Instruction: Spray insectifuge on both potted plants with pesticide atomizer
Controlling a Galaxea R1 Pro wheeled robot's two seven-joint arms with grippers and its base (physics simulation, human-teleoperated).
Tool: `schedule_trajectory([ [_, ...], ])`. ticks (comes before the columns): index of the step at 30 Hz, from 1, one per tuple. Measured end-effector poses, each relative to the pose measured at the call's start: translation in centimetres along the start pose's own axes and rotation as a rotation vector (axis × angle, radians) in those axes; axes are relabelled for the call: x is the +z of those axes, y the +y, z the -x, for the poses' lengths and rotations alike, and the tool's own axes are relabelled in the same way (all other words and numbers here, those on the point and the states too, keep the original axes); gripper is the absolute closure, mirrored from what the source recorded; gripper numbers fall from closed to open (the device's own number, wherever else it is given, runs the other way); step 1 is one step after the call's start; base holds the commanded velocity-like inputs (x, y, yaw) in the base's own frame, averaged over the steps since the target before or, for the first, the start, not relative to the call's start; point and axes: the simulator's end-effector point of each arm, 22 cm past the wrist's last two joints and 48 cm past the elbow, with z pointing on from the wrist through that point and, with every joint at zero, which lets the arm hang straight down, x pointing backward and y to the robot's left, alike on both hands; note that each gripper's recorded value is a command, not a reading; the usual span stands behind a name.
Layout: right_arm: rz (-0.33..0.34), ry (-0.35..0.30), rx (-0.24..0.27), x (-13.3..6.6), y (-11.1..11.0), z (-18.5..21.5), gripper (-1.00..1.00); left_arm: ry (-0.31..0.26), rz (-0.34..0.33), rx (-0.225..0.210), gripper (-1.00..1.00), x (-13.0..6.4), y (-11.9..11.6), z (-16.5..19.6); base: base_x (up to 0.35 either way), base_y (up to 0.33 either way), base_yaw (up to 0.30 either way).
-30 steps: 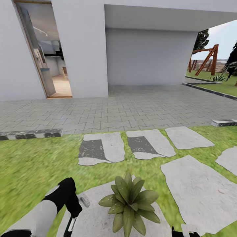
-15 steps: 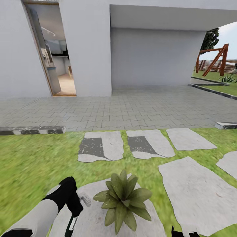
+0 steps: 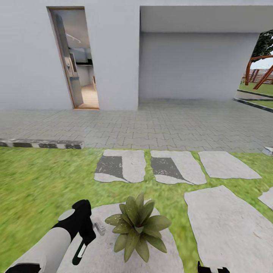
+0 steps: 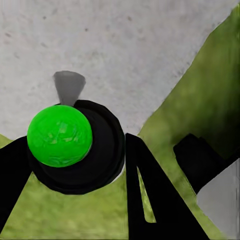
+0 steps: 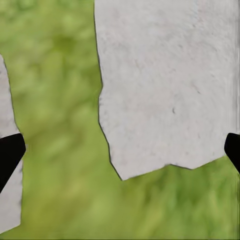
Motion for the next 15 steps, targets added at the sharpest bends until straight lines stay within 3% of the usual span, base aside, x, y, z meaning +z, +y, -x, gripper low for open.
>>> schedule_trajectory([
  [4, -0.001, 0.0, 0.0, 0.0, -0.1, 0.0, -1.0, 0.009, -0.085, 0.005, 1.0, 0.0, -1.8, -0.3, -0.097, -0.268, 0.002],
  [12, 0.0, 0.0, 0.0, 0.0, 0.0, 0.0, -1.0, -0.002, -0.074, -0.004, 1.0, -0.7, -1.1, -0.2, -0.211, -0.222, 0.002],
  [15, 0.001, 0.0, 0.0, 0.0, 0.1, 0.0, -1.0, -0.009, -0.068, -0.007, 1.0, -0.9, -0.8, -0.1, -0.208, -0.213, 0.192],
])
